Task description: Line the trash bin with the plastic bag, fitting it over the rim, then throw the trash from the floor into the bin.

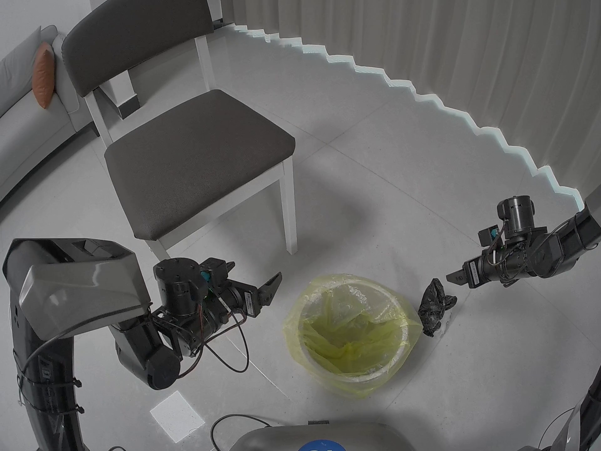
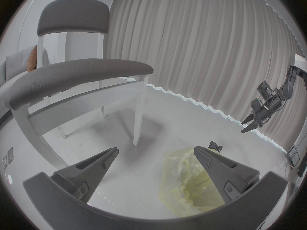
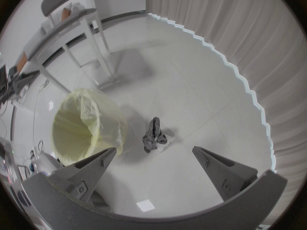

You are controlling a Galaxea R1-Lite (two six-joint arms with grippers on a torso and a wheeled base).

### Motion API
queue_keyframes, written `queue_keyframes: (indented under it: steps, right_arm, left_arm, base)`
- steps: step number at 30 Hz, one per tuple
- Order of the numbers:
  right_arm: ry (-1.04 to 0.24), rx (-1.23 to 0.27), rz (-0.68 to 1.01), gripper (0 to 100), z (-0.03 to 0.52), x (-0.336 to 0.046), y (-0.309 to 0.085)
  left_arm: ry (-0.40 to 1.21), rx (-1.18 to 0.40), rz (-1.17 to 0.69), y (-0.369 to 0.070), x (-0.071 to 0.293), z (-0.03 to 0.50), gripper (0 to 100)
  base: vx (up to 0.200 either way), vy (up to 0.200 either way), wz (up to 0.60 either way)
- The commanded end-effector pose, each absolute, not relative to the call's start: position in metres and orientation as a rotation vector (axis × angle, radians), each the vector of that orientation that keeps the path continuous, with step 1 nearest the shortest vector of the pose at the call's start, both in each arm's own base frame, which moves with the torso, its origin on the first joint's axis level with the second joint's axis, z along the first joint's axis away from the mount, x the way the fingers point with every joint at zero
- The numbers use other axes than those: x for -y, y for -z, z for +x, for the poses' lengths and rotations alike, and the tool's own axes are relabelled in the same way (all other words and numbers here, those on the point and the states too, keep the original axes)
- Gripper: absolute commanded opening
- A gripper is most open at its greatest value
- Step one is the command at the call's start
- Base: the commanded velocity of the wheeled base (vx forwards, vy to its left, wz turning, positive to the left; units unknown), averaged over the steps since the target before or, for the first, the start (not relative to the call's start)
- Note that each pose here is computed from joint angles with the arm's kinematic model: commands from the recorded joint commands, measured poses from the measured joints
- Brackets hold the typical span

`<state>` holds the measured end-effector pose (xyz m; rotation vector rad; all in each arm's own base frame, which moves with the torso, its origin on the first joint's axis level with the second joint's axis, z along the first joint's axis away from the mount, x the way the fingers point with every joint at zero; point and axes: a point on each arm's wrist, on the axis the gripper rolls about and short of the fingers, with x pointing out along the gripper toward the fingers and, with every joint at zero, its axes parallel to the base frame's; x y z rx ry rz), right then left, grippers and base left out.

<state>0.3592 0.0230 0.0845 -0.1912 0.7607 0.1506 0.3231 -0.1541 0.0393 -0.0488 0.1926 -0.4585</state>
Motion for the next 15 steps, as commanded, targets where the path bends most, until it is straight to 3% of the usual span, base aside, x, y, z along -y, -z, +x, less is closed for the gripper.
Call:
queue_keyframes:
  steps: [1, 15]
  right_arm:
    - [-0.169, -0.733, -0.201, 100, 0.371, -0.045, -0.084]
    - [-0.104, -0.762, -0.215, 100, 0.424, -0.051, -0.036]
  left_arm:
    - [0.478, -0.214, -0.051, -0.027, 0.157, 0.314, 100]
    - [0.474, -0.195, -0.060, -0.030, 0.156, 0.317, 100]
  base:
    - [0.000, 0.000, 0.00]
    - [0.000, 0.000, 0.00]
